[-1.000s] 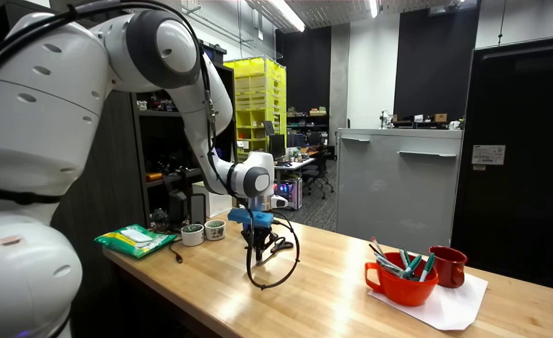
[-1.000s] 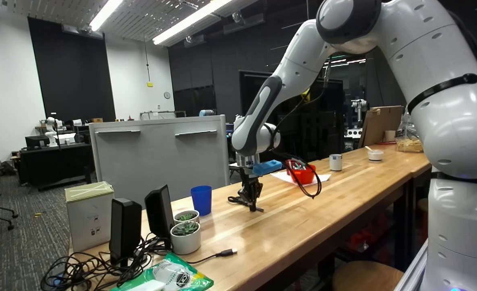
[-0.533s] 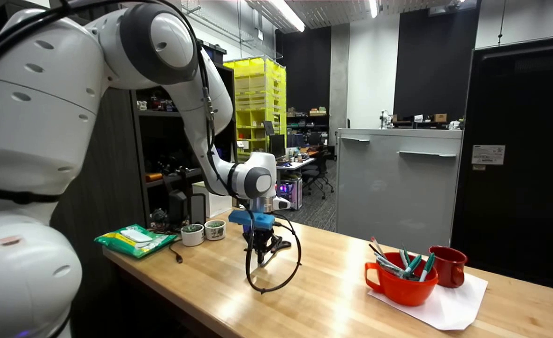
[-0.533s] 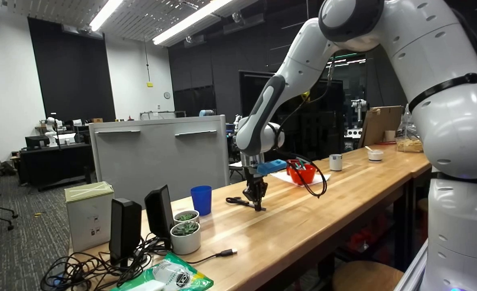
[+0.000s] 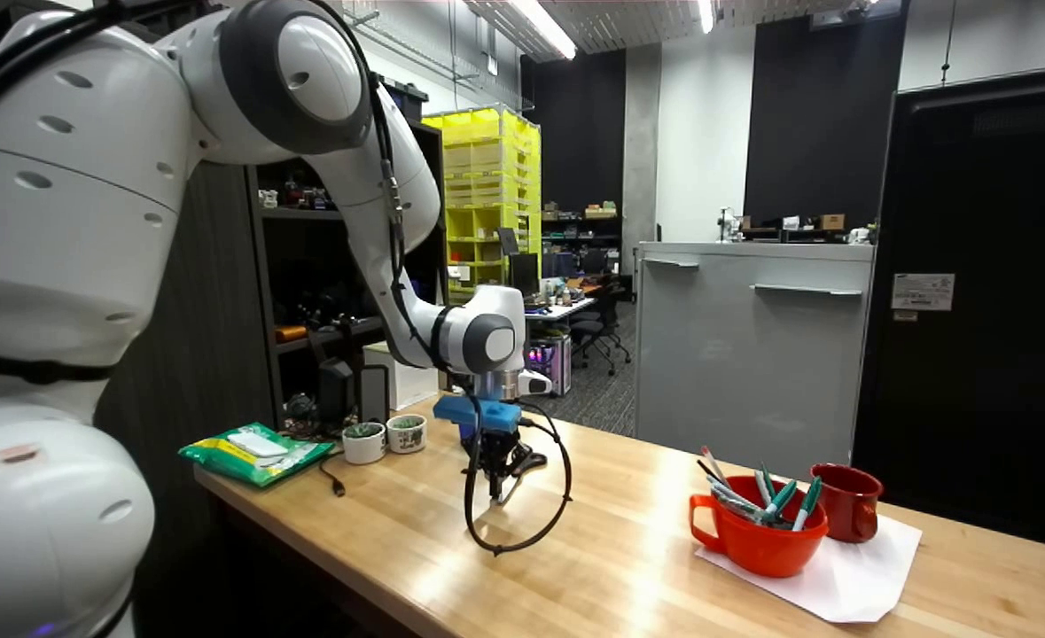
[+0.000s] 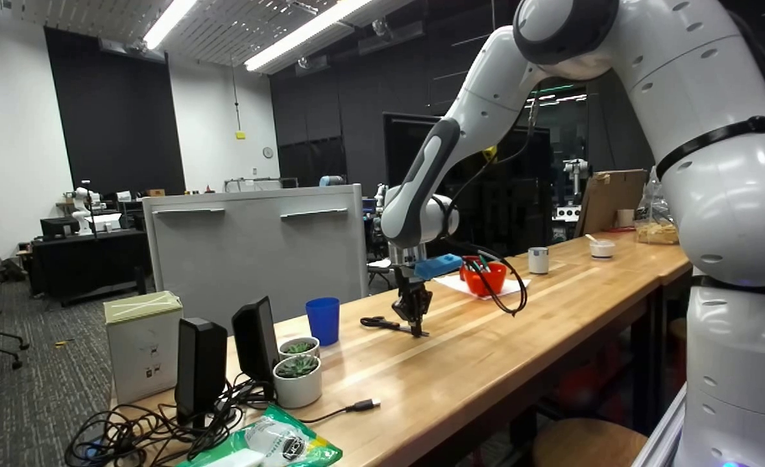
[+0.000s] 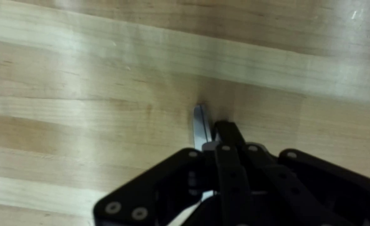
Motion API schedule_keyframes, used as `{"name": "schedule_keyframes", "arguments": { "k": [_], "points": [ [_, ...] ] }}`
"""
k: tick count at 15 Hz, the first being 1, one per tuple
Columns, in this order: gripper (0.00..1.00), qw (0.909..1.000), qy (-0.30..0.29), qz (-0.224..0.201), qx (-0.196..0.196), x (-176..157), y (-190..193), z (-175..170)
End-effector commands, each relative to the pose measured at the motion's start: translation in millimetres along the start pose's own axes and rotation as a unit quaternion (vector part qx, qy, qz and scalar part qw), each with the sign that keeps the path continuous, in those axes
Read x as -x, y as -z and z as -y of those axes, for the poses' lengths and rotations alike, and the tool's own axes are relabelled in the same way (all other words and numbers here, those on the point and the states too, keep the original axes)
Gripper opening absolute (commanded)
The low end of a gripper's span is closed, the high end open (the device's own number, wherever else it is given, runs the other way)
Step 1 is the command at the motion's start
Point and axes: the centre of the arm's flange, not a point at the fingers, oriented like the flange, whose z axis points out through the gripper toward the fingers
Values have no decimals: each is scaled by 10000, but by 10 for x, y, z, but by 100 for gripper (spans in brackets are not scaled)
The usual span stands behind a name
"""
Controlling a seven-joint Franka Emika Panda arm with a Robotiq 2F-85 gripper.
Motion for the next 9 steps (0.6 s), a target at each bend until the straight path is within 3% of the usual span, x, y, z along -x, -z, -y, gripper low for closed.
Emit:
{"name": "schedule_keyframes", "arguments": {
  "k": [1, 9],
  "points": [
    [0, 9999, -79, -2, 74, 124, 112, 12],
    [0, 9999, -131, 57, 36, 142, 48, -30]
  ]
}}
